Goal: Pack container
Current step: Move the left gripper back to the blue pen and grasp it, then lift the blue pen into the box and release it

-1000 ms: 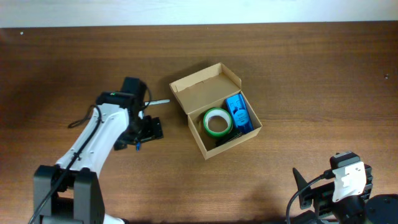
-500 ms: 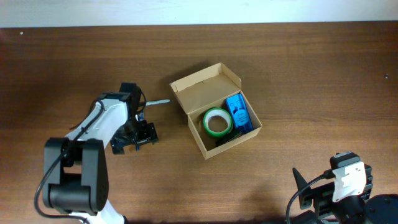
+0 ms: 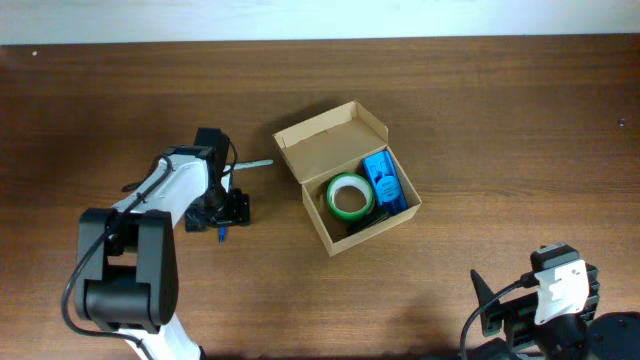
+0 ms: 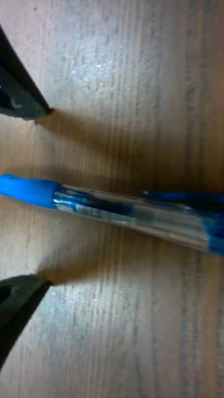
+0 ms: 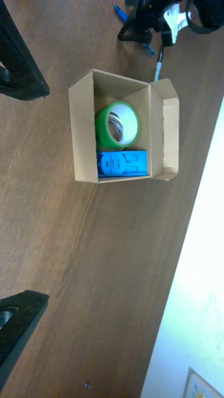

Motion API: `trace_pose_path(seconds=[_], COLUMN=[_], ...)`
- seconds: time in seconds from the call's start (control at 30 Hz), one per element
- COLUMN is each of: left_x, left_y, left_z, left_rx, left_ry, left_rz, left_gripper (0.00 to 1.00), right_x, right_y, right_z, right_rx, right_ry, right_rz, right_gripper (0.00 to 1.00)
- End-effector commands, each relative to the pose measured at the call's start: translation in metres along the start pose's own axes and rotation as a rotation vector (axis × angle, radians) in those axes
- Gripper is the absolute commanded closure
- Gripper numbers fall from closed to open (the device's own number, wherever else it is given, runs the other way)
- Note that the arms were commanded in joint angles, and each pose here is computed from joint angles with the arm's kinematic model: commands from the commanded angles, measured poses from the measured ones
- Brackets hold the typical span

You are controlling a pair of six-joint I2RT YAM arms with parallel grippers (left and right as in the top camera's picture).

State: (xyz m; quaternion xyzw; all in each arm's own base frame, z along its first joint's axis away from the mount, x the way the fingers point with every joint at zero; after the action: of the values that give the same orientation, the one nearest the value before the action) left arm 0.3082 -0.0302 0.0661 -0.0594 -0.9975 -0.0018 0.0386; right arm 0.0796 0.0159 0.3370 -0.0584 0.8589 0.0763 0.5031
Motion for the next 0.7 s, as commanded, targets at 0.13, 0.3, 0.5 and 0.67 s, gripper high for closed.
trace_pose_path(seconds=[0.13,0.3,0.5,0.67], left_x=[-0.004,-0.004,-0.004,-0.008], left_y=[0.003,0.003,0.002,0.0], left_z=[0.006,0.006,0.005,-0.007], left_rx=[-0.023,-0.022,-0.013,0.003], left_ry=[0.008,0.008,0.005,-0.051], left_rz=[0.021,0.021,0.016,0.0], left_gripper=[0.51,0.83,0.98,0.98], right_x=[-0.001,-0.001,-0.001,-0.001], right_y=[-0.002,-0.002,-0.002,-0.002], right_z=[0.0,0.0,0.0,0.0], right_rx=[0.023,0.023,0.023,0.023], right_ry=[-0.004,-0.004,-0.004,-0.004], right_rz=[0.013,0.013,0.013,0.013], right_gripper=[0.01,0.01,0.01,0.01])
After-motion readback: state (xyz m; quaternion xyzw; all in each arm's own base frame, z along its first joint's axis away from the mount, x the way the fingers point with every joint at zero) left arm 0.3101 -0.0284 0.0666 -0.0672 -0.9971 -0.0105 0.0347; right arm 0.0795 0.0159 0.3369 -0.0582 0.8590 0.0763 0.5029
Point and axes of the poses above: each gripper's point midway between its finger pads, its own z axis out along the fingers, its own y axis along the line the jaws close on, x = y × z, the point moved 7 cm from there along -z, back along the fingers, and after that the axes turned 12 degrees about z, right-handed, at the moved point
